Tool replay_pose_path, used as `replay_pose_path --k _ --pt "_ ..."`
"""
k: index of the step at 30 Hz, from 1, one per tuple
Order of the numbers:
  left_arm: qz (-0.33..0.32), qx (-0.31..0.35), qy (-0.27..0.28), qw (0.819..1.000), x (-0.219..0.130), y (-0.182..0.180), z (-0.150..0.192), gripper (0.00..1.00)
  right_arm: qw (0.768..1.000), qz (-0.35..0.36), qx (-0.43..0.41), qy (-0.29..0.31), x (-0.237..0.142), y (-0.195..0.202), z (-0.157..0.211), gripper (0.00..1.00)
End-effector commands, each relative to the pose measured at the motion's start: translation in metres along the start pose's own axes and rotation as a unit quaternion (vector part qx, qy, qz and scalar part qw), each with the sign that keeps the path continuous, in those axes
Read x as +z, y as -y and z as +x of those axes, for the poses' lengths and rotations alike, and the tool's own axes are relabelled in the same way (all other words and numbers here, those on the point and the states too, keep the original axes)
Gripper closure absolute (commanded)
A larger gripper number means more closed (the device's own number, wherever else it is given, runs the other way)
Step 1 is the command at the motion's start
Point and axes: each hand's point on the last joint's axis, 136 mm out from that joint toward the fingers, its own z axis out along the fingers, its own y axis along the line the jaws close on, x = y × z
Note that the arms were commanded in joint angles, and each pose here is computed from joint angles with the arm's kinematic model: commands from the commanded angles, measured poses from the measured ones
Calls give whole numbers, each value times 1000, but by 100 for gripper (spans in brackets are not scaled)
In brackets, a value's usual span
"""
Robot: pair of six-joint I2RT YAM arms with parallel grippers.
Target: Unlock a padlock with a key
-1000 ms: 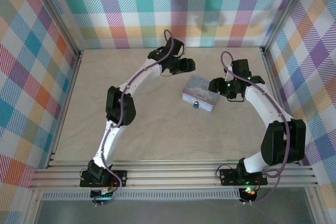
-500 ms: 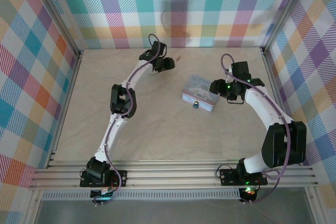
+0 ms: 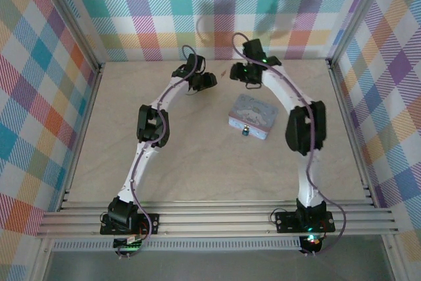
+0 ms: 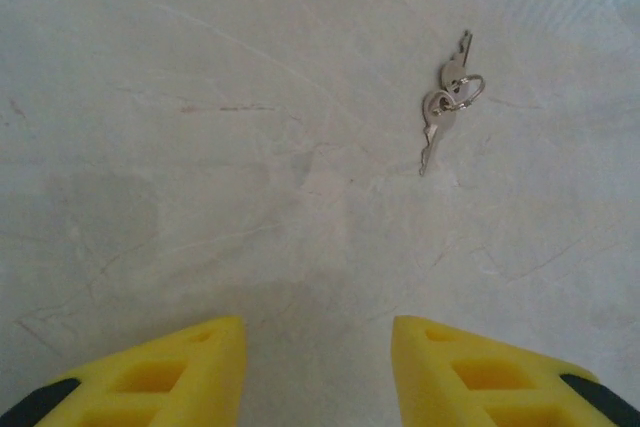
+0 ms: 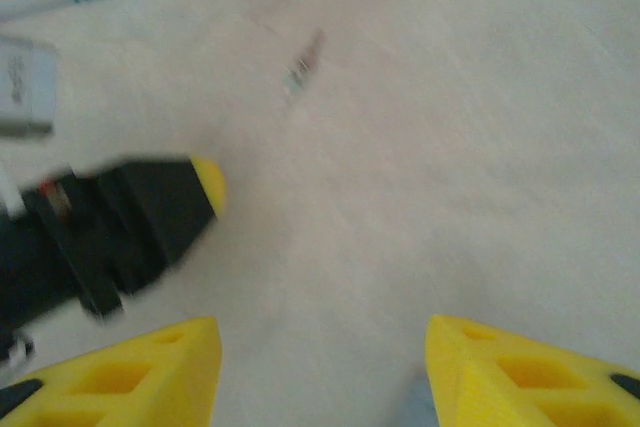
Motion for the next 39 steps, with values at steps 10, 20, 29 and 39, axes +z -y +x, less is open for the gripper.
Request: replay_pose_path --k 10,20,29,39 --pt "16 -33 -23 999 -65 -5 -4 57 995 -27 22 90 97 -31 -35 43" --pt "19 -32 -32 999 -91 -7 9 56 973 -76 190 103 139 -4 -44 45" --pt "15 -41 -34 998 -99 -14 12 56 941 -121 299 105 174 -3 -36 46" --pt "14 -41 -36 998 -102 -15 14 55 930 -132 306 157 184 -9 -43 50"
